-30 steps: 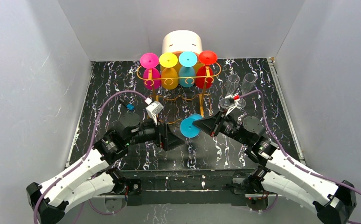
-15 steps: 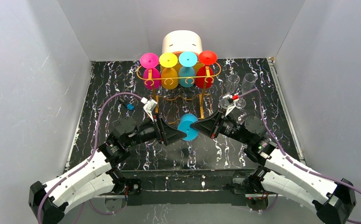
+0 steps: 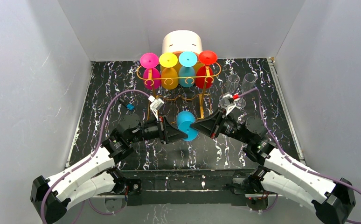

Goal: Take the wine glass off the wine glass rack
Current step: Place the wine glass at the center of the board.

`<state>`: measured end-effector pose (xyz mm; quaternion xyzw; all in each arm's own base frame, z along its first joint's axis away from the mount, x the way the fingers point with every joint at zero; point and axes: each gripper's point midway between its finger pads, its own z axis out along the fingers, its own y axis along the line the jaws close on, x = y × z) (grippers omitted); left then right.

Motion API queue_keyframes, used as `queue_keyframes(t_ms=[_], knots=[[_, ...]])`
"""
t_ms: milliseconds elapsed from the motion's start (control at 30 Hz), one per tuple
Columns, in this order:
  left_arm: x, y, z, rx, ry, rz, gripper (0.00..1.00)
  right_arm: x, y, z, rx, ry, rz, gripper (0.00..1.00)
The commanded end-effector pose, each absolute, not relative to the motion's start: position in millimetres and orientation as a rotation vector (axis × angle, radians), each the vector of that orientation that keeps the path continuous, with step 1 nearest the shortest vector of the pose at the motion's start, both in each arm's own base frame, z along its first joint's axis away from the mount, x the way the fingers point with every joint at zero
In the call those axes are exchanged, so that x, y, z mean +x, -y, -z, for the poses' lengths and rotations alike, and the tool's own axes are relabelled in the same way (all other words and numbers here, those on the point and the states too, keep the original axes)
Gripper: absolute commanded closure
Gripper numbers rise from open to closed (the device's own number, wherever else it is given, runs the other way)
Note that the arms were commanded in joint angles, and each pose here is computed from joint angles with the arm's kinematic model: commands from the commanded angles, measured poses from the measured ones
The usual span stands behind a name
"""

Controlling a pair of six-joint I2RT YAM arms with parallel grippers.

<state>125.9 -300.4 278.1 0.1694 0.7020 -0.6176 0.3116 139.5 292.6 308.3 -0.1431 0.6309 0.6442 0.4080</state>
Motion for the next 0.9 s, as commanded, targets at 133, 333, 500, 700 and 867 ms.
queue_keyframes(t_ms=[133, 333, 500, 700, 867], knots=[[113.3, 300.5, -296.3, 0.585, -1.771, 1.652, 1.00, 121.9, -300.3, -336.4, -0.531, -1.530, -1.677, 0.79], [106.4, 304.0, -298.8, 0.632, -1.770, 1.703, 1.00, 128.0, -302.4, -335.5, -0.546, -1.560, -1.625, 0.99], [114.9, 299.0, -295.7, 0.602, -1.787, 1.615, 1.00, 123.8, -299.0, -342.3, -0.570, -1.499, -1.627, 0.99], [104.9, 304.5, -306.4, 0.615, -1.764, 1.732, 0.59, 132.7, -291.7, -339.3, -0.475, -1.439, -1.606, 0.99], [106.5, 306.6, -300.6, 0.580, -1.805, 1.749, 0.57, 139.5, -283.9, -341.5, -0.373, -1.368, -1.617, 0.99]])
